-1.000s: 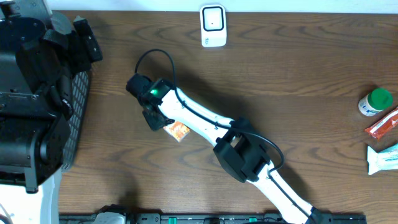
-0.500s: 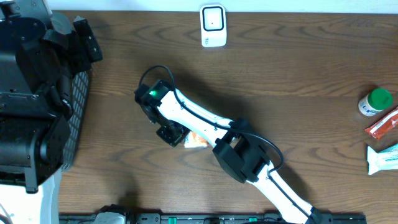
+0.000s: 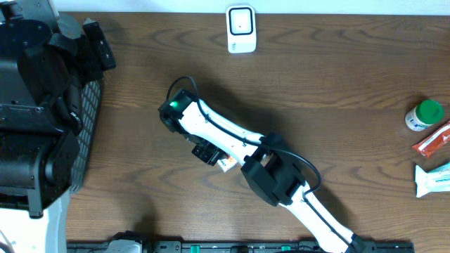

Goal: Scan the item barcode
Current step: 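Move the right gripper down to the orange Kleenex pack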

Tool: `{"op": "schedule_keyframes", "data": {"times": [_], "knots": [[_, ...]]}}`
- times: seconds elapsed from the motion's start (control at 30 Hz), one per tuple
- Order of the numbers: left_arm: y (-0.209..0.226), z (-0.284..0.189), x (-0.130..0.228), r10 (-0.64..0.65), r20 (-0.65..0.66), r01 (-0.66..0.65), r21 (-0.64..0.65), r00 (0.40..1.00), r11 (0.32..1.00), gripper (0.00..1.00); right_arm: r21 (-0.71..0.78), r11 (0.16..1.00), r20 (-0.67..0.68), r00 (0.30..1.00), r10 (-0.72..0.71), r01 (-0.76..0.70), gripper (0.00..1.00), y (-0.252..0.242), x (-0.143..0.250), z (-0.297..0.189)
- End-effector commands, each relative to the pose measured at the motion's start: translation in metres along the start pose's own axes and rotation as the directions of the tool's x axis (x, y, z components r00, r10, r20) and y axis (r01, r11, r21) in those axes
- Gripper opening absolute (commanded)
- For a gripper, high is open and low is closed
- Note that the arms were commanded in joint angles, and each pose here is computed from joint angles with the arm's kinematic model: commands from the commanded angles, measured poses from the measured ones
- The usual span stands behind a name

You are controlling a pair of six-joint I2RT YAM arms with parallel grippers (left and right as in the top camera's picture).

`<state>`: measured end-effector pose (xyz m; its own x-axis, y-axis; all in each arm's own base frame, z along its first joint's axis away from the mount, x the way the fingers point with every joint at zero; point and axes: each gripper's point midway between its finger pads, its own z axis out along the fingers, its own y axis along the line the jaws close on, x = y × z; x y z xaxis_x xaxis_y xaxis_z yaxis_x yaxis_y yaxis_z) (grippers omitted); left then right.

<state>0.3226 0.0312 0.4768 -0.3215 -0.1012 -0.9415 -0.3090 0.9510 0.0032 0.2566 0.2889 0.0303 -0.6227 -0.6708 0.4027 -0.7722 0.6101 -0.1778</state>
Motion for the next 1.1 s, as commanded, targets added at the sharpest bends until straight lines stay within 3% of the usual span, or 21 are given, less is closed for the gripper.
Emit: {"op": "schedule_keyframes", "data": {"times": [0.0,0.1,0.3,0.43,0.63,1.07], "knots": [[0.002,0.000,0.001,-0.009,-0.001,0.009,-0.008,1.000,1.000,0.98,0.048,0.998,0.030,0.999,0.033,-0.035,0.01,-0.004,-0.001,-0.007],[0.002,0.000,0.001,-0.009,-0.001,0.009,-0.008,1.000,1.000,0.98,0.050,0.998,0.048,0.998,0.028,-0.030,0.01,-0.001,-0.005,-0.008],[0.002,0.000,0.001,-0.009,-0.001,0.009,-0.008,1.000,1.000,0.97,0.021,0.998,0.228,0.972,0.057,-0.064,0.20,0.004,-0.050,-0.014],[0.002,0.000,0.001,-0.009,-0.001,0.009,-0.008,1.000,1.000,0.98,-0.020,0.998,0.303,0.950,0.070,-0.068,0.22,0.010,-0.069,-0.019],[0.002,0.000,0.001,-0.009,-0.001,0.009,-0.008,1.000,1.000,0.98,-0.046,0.996,0.265,0.961,0.085,-0.076,0.13,0.014,-0.060,-0.016],[0.002,0.000,0.001,-0.009,-0.001,0.009,-0.008,1.000,1.000,0.98,-0.070,0.997,0.125,0.991,0.043,-0.034,0.13,0.024,-0.028,-0.003]]}}
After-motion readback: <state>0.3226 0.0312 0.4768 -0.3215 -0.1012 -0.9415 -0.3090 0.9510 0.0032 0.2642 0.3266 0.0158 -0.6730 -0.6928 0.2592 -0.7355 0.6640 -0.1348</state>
